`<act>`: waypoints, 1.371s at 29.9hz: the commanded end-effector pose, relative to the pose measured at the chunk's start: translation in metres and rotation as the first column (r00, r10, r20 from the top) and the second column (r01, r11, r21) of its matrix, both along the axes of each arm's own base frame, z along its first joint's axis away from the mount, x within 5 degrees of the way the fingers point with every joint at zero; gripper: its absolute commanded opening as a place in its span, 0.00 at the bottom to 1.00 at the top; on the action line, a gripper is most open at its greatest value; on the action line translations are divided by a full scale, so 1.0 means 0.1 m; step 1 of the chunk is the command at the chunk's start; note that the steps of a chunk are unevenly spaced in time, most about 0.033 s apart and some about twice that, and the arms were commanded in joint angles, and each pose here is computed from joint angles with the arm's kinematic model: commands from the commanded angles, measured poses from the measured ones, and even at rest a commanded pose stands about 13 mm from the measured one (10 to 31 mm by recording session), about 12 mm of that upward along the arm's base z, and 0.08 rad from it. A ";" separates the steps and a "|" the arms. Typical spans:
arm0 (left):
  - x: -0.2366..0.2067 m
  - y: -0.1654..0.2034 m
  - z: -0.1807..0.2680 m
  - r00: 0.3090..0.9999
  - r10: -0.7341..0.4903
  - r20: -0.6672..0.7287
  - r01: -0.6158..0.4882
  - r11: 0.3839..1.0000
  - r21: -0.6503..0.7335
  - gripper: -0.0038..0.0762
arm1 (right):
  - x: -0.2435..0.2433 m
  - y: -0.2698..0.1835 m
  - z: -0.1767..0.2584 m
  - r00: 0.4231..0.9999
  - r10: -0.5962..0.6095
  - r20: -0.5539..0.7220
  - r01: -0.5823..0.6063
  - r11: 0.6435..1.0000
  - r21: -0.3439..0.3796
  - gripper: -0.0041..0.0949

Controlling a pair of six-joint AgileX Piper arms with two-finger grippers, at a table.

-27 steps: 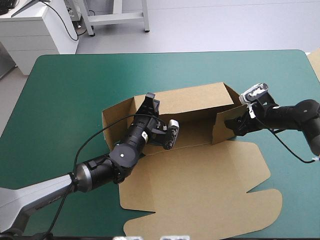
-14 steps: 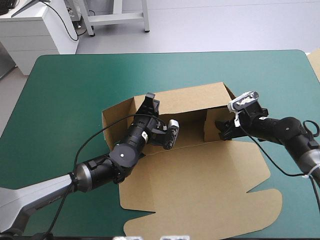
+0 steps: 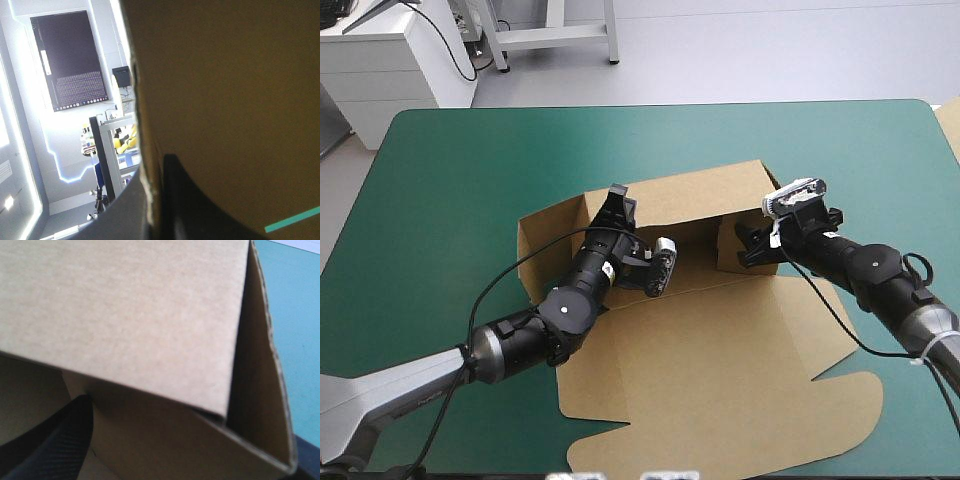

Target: Fold the box

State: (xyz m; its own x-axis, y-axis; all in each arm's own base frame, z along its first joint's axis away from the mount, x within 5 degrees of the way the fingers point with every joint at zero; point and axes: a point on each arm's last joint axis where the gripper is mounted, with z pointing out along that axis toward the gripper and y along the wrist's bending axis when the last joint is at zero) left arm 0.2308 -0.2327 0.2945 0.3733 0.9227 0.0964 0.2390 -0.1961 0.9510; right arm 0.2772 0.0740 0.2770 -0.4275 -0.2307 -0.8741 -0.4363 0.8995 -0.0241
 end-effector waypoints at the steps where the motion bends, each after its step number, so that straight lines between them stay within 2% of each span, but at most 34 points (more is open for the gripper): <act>1: -0.02 0.01 0.21 0.994 -0.032 0.100 0.031 0.999 0.015 0.04 | 0.02 -0.06 0.21 0.994 -0.069 0.089 0.067 0.998 0.019 0.67; 3: -0.02 0.01 0.21 0.995 -0.034 0.099 0.033 0.999 0.015 0.04 | 0.02 -0.06 0.21 0.994 -0.059 0.097 0.059 0.998 0.002 0.56; 9: -0.02 0.00 0.21 0.995 -0.036 0.098 0.035 0.999 0.015 0.04 | 0.02 -0.05 0.20 0.993 -0.007 0.115 0.014 0.999 -0.052 0.01; 21: -0.02 0.01 0.21 0.995 -0.031 0.095 0.031 1.000 0.004 0.06 | 0.01 -0.03 0.20 0.994 0.004 0.110 0.001 0.999 -0.047 0.02; 24: -0.02 0.01 0.21 0.995 -0.031 0.095 0.031 1.000 0.004 0.18 | 0.01 -0.03 0.20 0.994 0.004 0.110 0.001 0.999 -0.047 0.02; 28: -0.02 0.01 0.21 0.995 -0.031 0.094 0.031 1.000 0.002 0.45 | 0.01 -0.03 0.19 0.995 0.001 0.105 0.003 0.999 -0.041 0.02; 30: -0.02 0.01 0.22 0.997 -0.010 0.077 0.013 0.999 -0.050 0.55 | 0.01 -0.03 0.19 0.994 0.000 0.105 0.005 0.999 -0.041 0.02; 38: -0.30 -0.14 0.29 0.987 0.058 0.150 -0.046 0.995 -0.084 0.57 | 0.13 -0.06 0.18 0.993 -0.059 0.107 0.064 0.997 -0.044 0.02; 41: -0.45 -0.19 0.33 0.979 0.105 0.173 -0.081 0.987 -0.135 0.57 | 0.26 -0.04 0.15 0.994 -0.060 0.096 0.065 0.997 -0.047 0.02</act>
State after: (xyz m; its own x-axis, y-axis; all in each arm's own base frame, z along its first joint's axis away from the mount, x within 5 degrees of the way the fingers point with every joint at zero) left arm 0.1976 -0.2532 0.3001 0.3341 0.9404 0.0634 0.1914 -0.1336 0.9724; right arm 0.2932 0.0698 0.2767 -0.4072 -0.2389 -0.8815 -0.3795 0.9222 -0.0746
